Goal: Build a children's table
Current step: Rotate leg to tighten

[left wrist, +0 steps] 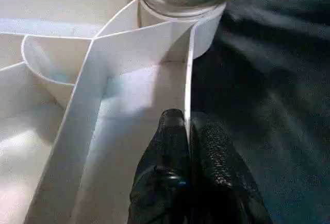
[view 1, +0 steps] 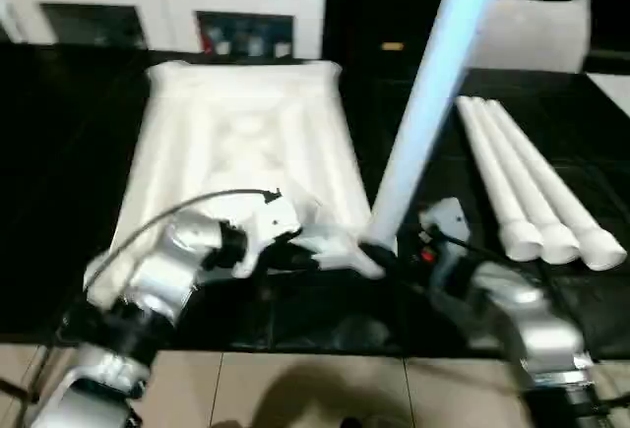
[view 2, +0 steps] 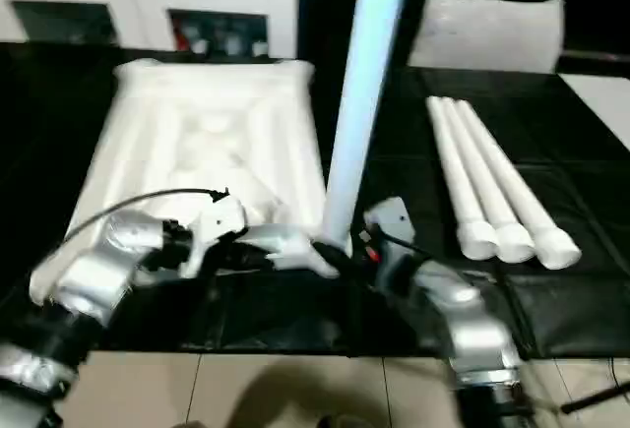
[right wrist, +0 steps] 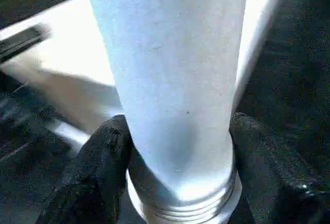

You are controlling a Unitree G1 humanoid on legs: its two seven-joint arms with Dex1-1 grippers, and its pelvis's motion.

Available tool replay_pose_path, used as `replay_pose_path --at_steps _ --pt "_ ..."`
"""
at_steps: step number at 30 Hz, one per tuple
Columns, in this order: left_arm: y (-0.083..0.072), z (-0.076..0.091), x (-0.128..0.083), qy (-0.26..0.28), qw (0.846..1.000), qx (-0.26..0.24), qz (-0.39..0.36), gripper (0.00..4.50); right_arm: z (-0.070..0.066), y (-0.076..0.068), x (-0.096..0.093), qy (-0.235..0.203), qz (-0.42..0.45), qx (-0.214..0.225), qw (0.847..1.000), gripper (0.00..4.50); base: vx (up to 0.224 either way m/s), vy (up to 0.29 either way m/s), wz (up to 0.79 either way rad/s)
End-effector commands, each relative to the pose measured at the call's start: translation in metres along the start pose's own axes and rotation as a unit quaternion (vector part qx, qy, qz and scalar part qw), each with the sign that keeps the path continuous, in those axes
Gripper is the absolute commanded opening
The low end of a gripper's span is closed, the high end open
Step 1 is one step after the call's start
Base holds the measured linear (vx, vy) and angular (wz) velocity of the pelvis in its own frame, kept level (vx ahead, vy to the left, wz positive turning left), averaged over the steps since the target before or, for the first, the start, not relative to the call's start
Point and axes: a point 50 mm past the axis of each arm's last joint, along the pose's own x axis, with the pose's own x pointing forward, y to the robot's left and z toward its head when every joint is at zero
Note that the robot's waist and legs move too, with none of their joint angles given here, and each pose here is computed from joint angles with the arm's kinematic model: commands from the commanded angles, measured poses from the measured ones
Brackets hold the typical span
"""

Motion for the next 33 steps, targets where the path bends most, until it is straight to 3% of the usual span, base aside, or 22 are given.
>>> replay_pose_path --at_steps 1,3,4,7,9,12,14,17,19,25,33 --pt "-0.011 0.032 0.026 -0.071 0.996 -0.021 0.043 0.00 -0.010 0.042 0.031 0.020 0.037 0.065 0.997 2.63 0.000 0.000 0.00" --pt "-0.012 0.039 0.033 -0.078 0.994 -0.035 0.071 0.00 -0.009 0.044 0.038 0.019 0.005 0.082 0.996 2.63 0.000 0.000 0.00" --pt "-0.014 0.051 0.043 -0.092 0.990 -0.040 0.097 0.00 -0.007 0.045 0.049 0.022 -0.044 0.113 0.992 2.63 0.000 0.000 0.00" --pt "-0.014 0.058 0.047 -0.101 0.989 -0.031 0.106 0.00 -0.001 0.046 0.054 0.008 -0.053 0.118 0.992 2.63 0.000 0.000 0.00" --pt "-0.013 0.058 0.048 -0.096 0.990 -0.016 0.102 0.00 0.000 0.045 0.054 0.005 -0.064 0.117 0.991 3.08 0.000 0.000 0.00" --pt "-0.012 0.056 0.045 -0.086 0.992 0.022 0.085 0.00 0.000 0.039 0.051 0.000 -0.089 0.123 0.988 3.26 0.000 0.000 0.00" --pt "-0.009 0.054 0.041 -0.077 0.993 0.027 0.087 0.00 0.000 0.036 0.049 -0.003 -0.099 0.124 0.987 3.65 0.000 0.000 0.00" --pt "-0.005 0.050 0.036 -0.066 0.994 0.037 0.081 0.00 0.000 0.027 0.041 -0.008 -0.126 0.119 0.985 3.69 0.000 0.000 0.00" --pt "-0.003 0.048 0.034 -0.062 0.994 0.041 0.081 0.00 -0.001 0.024 0.036 -0.008 -0.135 0.116 0.984 4.08 0.000 0.000 0.00" --pt "0.007 0.039 0.029 -0.046 0.993 0.051 0.092 0.00 -0.007 0.010 0.014 -0.016 -0.162 0.108 0.981 4.44 0.000 0.000 0.00" --pt "0.021 0.037 0.027 -0.046 0.991 0.050 0.114 0.00 -0.011 -0.008 -0.024 -0.026 -0.205 0.062 0.976 4.44 0.000 0.000 0.00"
